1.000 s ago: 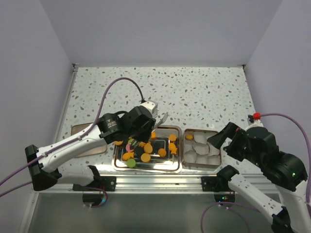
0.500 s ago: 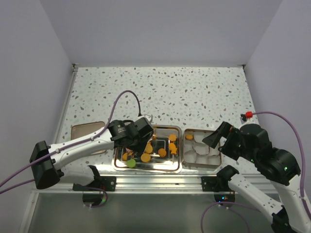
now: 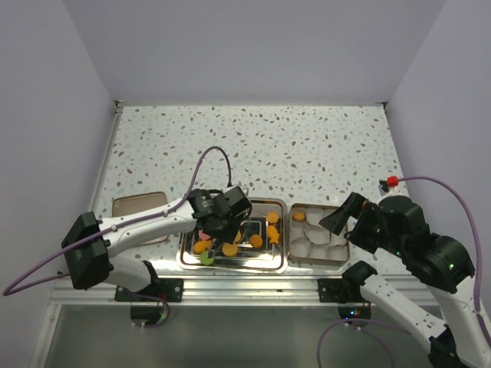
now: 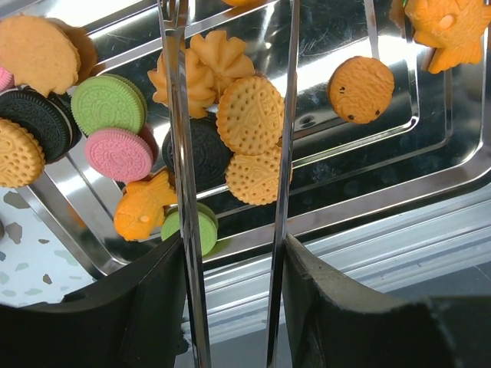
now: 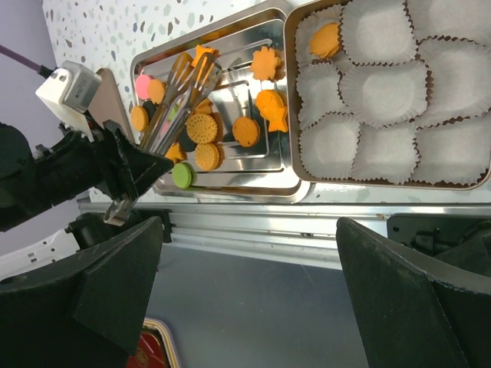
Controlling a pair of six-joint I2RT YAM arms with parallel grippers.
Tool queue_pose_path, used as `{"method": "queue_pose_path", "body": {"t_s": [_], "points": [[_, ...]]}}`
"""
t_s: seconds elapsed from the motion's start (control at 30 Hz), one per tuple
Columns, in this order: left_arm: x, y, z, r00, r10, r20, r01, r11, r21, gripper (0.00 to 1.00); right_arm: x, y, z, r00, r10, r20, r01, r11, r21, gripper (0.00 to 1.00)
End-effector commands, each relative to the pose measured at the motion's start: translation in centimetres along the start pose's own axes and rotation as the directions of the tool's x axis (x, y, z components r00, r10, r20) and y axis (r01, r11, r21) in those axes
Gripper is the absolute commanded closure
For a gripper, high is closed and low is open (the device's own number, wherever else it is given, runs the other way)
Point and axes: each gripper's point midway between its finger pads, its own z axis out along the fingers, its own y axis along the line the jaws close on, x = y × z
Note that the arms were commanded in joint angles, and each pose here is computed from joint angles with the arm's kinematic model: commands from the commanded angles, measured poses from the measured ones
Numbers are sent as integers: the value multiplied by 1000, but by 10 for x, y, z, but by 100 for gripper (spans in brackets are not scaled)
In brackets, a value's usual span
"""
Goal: Pack the cookies
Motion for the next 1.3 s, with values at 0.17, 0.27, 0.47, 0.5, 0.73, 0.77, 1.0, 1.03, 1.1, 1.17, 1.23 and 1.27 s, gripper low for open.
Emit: {"method": "queue_pose_path", "body": {"t_s": [0.17, 0.27, 0.47, 0.5, 0.73, 0.77, 1.0, 1.03, 1.1, 1.17, 1.23, 1.27], "points": [[-20, -17, 1, 999, -7, 31, 6, 1000, 26, 51, -11, -1, -10, 999, -20, 51, 19, 1000, 12, 1], [-22, -17, 0, 1000, 0, 31, 0, 1000, 22, 56, -13, -1, -12, 998, -23, 60, 23, 1000, 13, 1], [-23, -15, -3, 1000, 6, 31, -6, 1000, 11, 62, -12, -3, -10, 998, -22, 59, 21, 1000, 14, 1], [-23, -14, -5, 999, 5, 32, -6, 1000, 10, 62, -11, -3, -9, 998, -24, 57, 23, 1000, 15, 1], [-28, -11, -19, 998, -11, 57, 10, 1000, 10, 64, -14, 5, -3, 998, -35, 52, 35, 999, 6, 1], [-29, -11, -22, 998, -14, 63, 13, 1000, 12, 64, -16, 7, -2, 998, -38, 56, 38, 999, -1, 1], [-54, -14, -57, 991, -11, 135, 9, 1000, 20, 64, -18, 15, 3, 998, -38, 53, 39, 999, -18, 1], [-61, -15, -65, 988, -11, 153, 6, 1000, 28, 64, -19, 16, 3, 998, -37, 53, 38, 999, -18, 1], [-67, -18, -73, 985, -11, 171, 4, 999, 43, 64, -20, 18, 4, 998, -35, 55, 36, 999, -24, 1], [-74, -26, -85, 981, -7, 195, -9, 997, 81, 65, -20, 21, 5, 998, -34, 55, 36, 999, -30, 1], [-80, -37, -93, 975, -2, 224, -27, 992, 126, 64, -21, 23, 6, 998, -34, 53, 36, 999, -33, 1], [-81, -41, -96, 973, 2, 232, -36, 989, 141, 64, -23, 24, 5, 998, -32, 56, 34, 999, -33, 1]]}}
